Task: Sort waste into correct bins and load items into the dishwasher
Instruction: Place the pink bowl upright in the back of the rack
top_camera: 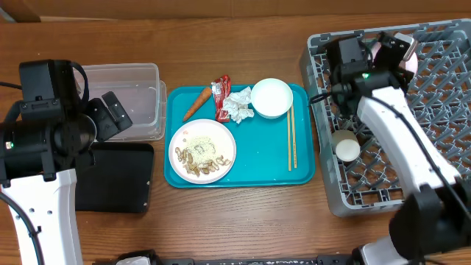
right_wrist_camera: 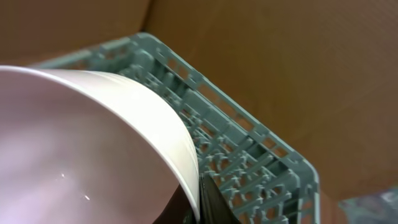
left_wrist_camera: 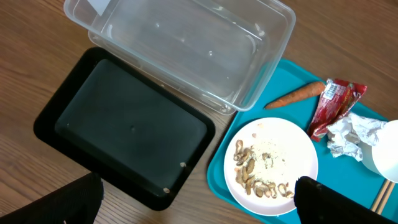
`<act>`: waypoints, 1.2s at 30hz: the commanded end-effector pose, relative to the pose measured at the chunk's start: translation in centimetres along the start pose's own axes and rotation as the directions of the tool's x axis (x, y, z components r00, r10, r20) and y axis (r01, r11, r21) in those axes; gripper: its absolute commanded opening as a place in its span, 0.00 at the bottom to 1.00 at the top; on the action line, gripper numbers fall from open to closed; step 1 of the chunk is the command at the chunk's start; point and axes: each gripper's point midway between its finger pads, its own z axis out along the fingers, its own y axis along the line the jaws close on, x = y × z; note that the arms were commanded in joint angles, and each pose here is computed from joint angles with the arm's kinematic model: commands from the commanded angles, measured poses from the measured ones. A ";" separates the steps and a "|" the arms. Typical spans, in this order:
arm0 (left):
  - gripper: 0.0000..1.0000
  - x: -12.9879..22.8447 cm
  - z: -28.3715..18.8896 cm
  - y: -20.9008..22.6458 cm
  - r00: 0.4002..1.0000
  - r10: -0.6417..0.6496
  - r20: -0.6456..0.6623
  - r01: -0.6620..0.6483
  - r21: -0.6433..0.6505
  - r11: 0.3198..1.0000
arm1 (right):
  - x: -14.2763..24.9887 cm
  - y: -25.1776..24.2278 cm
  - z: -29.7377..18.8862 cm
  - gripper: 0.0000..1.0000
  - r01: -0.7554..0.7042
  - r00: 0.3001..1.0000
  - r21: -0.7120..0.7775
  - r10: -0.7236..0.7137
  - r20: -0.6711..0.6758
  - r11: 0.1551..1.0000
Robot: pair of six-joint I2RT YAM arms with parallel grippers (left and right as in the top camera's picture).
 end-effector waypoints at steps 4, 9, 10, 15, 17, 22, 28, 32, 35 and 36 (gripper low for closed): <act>1.00 -0.4 -0.1 0.0 1.000 -0.019 0.011 0.019 0.000 1.000 | 3.1 0.4 4.6 0.04 0.068 0.994 0.095 -0.060 -0.092 0.993; 1.00 -0.4 -0.1 0.0 1.000 -0.019 0.011 0.019 0.000 1.000 | 2.2 -0.2 5.2 0.04 0.051 0.998 0.174 -0.046 -0.033 0.983; 1.00 -0.4 -0.1 0.0 1.000 -0.019 0.011 0.019 0.000 1.000 | 2.0 -0.2 5.4 0.04 0.048 0.999 0.177 -0.043 -0.030 0.983; 1.00 -0.4 -0.1 0.0 1.000 -0.019 0.011 0.019 0.000 1.000 | 2.3 1.3 6.8 0.04 0.082 0.994 0.097 -0.074 -0.078 0.992; 1.00 -0.4 -0.1 0.0 1.000 -0.019 0.011 0.019 0.000 1.000 | 2.4 1.4 7.2 0.04 0.099 0.992 0.106 -0.091 -0.082 0.989; 1.00 -0.4 -0.1 0.0 1.000 -0.019 0.011 0.019 0.000 1.000 | 2.8 1.6 7.8 0.04 0.147 0.987 0.130 -0.137 -0.085 0.980; 1.00 -0.4 -0.1 0.0 1.000 -0.019 0.011 0.019 0.000 1.000 | 4.7 3.6 8.3 0.04 0.241 0.967 0.123 -0.228 -0.111 0.963; 1.00 -0.4 -0.1 0.0 1.000 -0.019 0.011 0.019 0.000 1.000 | 4.9 4.9 7.3 0.04 0.287 0.956 0.105 -0.278 -0.091 0.952; 1.00 -0.4 -0.1 0.0 1.000 -0.019 0.011 0.019 0.000 1.000 | 4.6 6.0 5.9 0.04 0.290 0.956 0.078 -0.286 -0.059 0.954; 1.00 -0.4 -0.1 0.0 1.000 -0.019 0.011 0.019 0.000 1.000 | 4.6 6.3 5.5 0.04 0.295 0.955 0.072 -0.292 -0.051 0.953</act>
